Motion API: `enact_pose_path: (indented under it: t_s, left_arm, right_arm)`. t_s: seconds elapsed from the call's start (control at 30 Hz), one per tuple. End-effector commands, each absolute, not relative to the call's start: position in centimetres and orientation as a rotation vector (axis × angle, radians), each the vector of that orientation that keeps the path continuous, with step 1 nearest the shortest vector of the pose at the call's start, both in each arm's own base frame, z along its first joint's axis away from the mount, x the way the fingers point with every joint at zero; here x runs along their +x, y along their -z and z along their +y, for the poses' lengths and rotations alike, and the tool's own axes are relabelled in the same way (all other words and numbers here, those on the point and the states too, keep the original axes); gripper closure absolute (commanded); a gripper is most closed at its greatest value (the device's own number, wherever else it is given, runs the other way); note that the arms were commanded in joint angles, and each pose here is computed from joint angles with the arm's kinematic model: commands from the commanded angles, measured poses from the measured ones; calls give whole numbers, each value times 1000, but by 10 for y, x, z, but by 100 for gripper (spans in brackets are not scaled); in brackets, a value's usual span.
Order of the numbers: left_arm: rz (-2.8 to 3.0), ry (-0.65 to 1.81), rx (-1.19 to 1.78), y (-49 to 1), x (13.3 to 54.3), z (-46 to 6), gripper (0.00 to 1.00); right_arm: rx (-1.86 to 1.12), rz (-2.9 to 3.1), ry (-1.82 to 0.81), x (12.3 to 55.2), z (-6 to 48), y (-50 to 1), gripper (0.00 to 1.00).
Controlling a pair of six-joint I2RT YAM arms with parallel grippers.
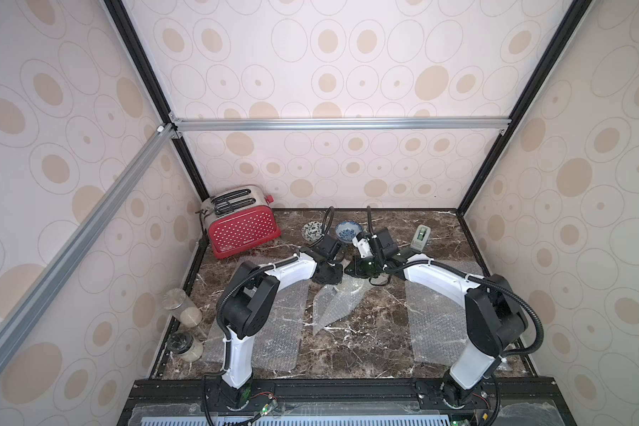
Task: Wrap bowls in bubble wrap
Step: Wrap the bowl in bubble wrap.
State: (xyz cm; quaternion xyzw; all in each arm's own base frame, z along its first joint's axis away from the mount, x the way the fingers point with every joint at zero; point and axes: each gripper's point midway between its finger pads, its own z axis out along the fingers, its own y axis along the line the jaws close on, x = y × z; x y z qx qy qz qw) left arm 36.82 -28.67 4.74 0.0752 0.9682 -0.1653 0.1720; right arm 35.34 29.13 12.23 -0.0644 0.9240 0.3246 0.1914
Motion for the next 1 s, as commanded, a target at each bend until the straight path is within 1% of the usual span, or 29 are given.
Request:
enact_pose_path:
  t_s: [0.0,0.13,0.3,0.67,0.87,0.97]
  left_arm:
    - [2719,491,211,-63,367,-287,79]
    - [2716,500,213,-63,366,-289,79]
    - [2707,512,222,-66,365,-291,79]
    - [2677,567,234,-78,365,-298,77]
    - [2663,611,230,-88,363,-300,73]
    - [2643,620,204,-97,364,-296,67]
  right_arm:
    - [-169,2549,-882,369,296,-123,92]
    - [-144,2558,-870,377,298,-110,91]
    - [-118,2583,-795,385,294,-93,92]
    - [-139,2707,-706,382,293,-44,92]
    - [-151,2766,-662,374,291,-23,92]
    - [-154,2774,-649,370,288,-21,92]
